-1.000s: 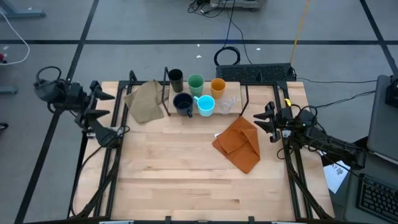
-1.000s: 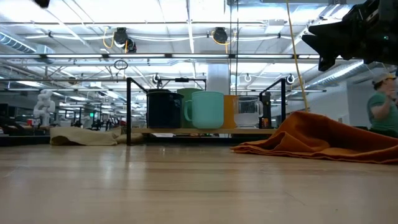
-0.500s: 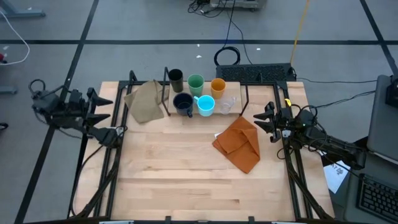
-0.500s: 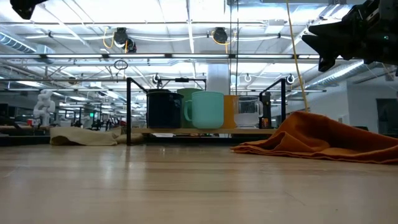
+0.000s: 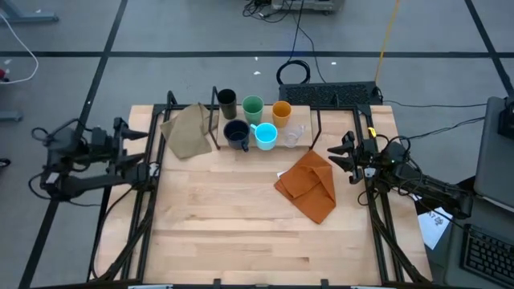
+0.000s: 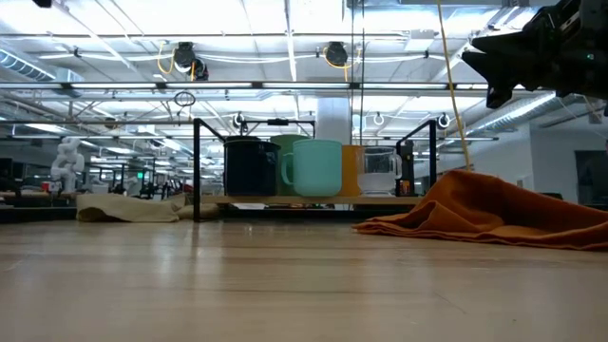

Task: Stack small to large cups/mugs on shelf
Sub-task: Return to Home Position

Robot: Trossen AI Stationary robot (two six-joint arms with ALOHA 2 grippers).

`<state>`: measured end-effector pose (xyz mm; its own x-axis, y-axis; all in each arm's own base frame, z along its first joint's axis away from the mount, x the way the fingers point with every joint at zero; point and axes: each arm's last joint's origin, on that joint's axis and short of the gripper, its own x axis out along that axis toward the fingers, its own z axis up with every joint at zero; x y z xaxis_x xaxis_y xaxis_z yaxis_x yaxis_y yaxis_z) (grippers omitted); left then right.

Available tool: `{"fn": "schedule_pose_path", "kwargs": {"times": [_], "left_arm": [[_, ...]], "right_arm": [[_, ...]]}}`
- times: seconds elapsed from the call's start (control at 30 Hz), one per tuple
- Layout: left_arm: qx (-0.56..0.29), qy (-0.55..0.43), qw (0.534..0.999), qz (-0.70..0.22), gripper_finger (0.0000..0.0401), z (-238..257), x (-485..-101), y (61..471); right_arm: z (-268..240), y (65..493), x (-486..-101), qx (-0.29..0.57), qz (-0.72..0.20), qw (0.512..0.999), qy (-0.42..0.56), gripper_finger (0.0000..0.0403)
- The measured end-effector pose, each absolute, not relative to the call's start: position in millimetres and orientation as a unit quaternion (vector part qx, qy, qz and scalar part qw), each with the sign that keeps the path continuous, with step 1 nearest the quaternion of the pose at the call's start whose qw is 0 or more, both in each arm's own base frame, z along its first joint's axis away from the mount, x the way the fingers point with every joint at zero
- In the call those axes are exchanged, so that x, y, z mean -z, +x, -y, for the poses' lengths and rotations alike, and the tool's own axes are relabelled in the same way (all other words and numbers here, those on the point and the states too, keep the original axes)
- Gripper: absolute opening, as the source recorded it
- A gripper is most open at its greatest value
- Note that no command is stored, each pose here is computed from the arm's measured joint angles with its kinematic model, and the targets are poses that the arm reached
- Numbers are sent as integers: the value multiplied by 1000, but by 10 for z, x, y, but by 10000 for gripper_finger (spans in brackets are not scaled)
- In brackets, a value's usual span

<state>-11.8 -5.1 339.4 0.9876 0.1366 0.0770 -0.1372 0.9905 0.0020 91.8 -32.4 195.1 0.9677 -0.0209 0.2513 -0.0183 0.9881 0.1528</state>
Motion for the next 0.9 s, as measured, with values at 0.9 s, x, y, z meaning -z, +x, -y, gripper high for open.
{"fn": "schedule_pose_path", "kwargs": {"times": [0.9], "left_arm": [[-117, -27, 990, 75, 298, -226, -2249, 842]], "right_arm": [[323, 915, -1961, 1, 132, 989, 69, 121]]}}
